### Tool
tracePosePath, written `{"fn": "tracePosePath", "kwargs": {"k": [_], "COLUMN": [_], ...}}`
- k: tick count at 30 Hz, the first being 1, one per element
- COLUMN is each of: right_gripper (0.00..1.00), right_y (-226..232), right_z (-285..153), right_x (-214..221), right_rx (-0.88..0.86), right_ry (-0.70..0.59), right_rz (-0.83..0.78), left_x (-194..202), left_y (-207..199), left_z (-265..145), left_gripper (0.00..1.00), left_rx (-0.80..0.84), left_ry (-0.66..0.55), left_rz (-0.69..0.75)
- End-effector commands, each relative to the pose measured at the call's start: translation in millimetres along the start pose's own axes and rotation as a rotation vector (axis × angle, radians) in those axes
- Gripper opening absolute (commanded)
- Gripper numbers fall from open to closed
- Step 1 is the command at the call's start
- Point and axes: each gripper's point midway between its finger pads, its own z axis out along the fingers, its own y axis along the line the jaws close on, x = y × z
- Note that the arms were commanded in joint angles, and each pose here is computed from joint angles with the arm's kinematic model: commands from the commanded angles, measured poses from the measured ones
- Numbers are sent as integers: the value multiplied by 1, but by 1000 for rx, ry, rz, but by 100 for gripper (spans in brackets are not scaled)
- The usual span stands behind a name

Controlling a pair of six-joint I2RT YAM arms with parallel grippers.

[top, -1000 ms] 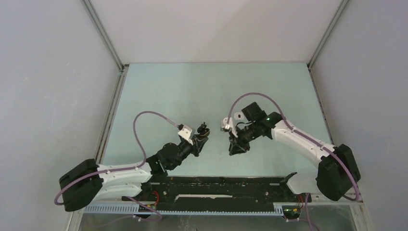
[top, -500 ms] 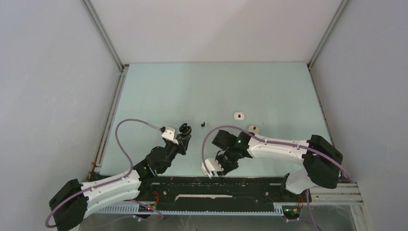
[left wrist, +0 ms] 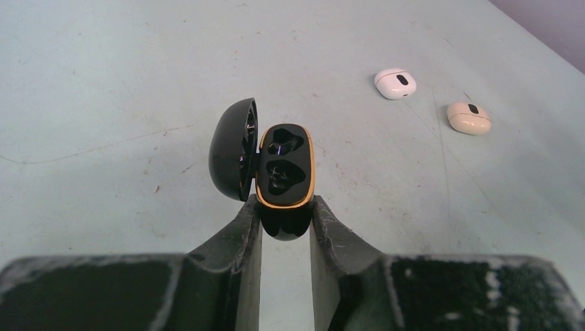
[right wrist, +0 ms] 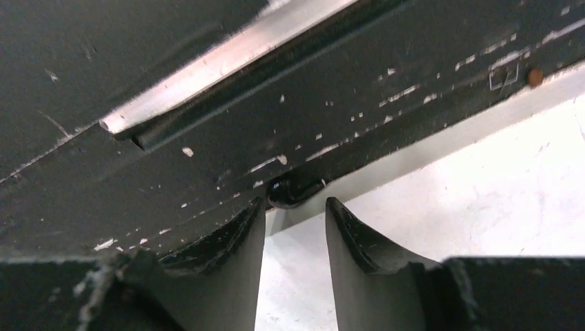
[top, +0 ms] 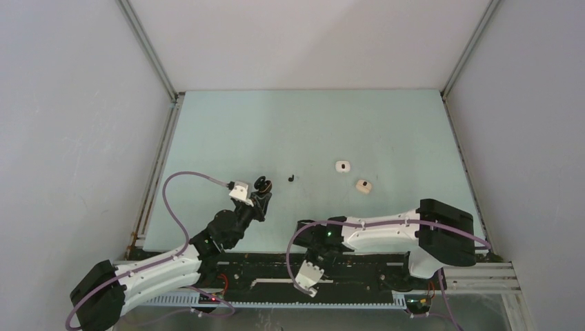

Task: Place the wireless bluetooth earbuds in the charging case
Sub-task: Pick up the right earbud from the corner of the board.

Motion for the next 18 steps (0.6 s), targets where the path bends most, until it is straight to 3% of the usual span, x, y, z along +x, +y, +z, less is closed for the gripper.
{"fn": "tracePosePath", "kwargs": {"k": [1,13,18], "right_gripper": [40,37,27], "right_y": [-3,18,16], "right_z": [6,23,35], "right_x": [0,-1,9], "right_rx": [1,-69,-72], "right_ry": [32,96,148], "right_rz": [-90,-195,-203], "left_x": [-4,-6,-5], "left_y": [3,0,-1], "left_z": [0,1,1], "left_gripper": [2,1,1], "left_rx": [-12,-3,3], "left_ry": [-25,-22,-22], "left_rz": [-23,-20,-24]}}
